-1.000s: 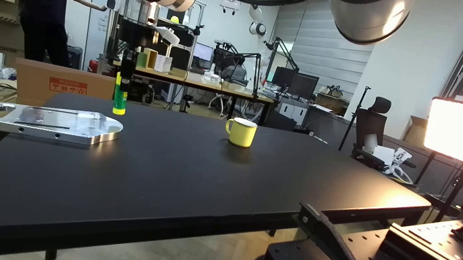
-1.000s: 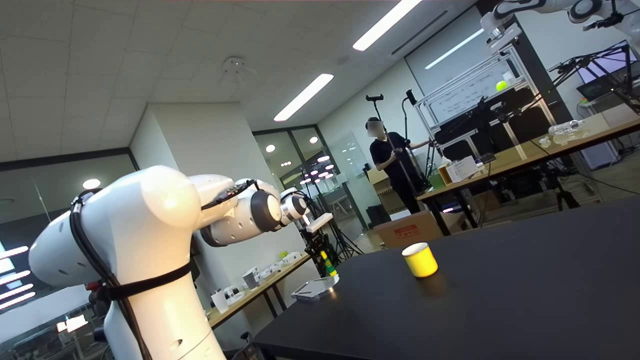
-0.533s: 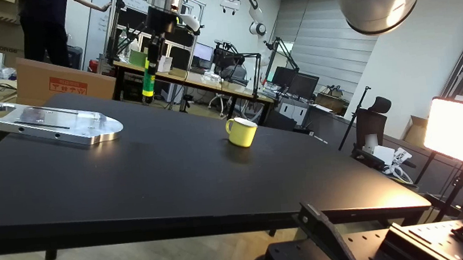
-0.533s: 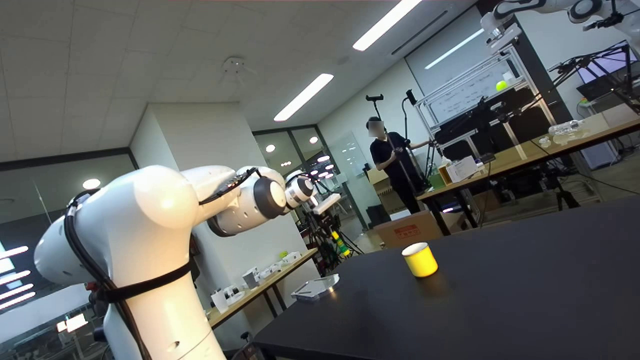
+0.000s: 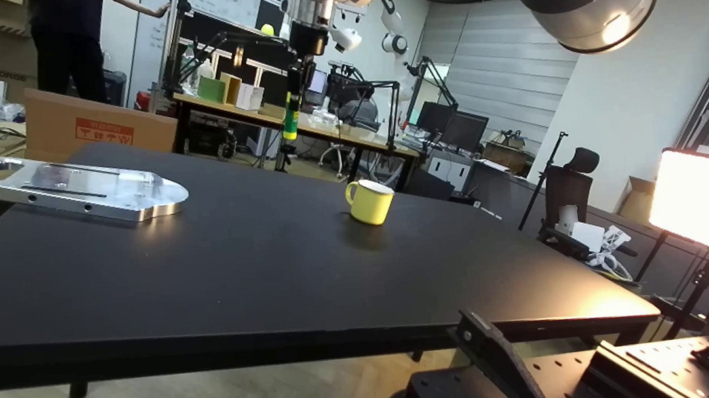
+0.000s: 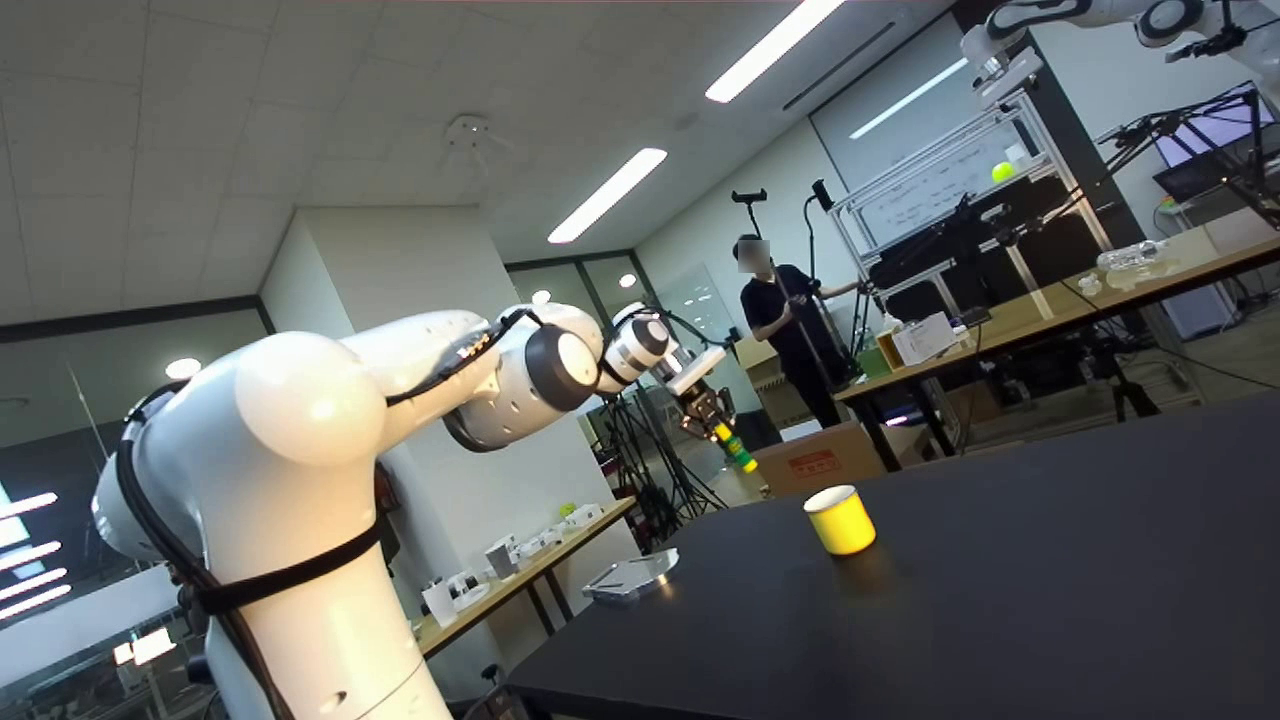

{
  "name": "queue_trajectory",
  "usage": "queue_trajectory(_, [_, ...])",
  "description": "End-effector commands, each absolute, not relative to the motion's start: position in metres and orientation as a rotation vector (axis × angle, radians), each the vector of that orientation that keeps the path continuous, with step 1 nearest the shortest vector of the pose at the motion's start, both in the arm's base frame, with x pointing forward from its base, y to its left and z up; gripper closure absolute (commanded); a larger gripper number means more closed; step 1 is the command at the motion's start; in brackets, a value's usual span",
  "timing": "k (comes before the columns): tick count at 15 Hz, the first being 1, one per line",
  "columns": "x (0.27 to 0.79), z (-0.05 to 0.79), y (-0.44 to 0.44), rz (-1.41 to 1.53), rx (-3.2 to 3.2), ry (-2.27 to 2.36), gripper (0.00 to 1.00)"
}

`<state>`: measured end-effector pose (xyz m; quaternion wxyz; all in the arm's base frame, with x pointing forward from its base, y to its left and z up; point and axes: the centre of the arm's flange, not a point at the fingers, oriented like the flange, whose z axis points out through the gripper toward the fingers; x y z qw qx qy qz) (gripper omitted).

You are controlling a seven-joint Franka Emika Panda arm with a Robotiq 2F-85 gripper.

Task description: Pick the object and put it in the cup

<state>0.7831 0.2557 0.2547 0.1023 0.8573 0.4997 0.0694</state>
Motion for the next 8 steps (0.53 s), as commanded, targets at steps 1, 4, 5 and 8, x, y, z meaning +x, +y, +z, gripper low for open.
queue_trajectory(1, [0.751,0.270,0.204,0.135,2.626,1.297,0.91])
queue_trajectory(4, [0.738,0.269,0.185,0.077,2.675,1.237,0.91])
queue_trajectory(5, [0.733,0.268,0.180,0.055,2.692,1.223,0.91])
queue_trajectory(8, [0.717,0.263,0.170,-0.011,2.733,1.175,0.91])
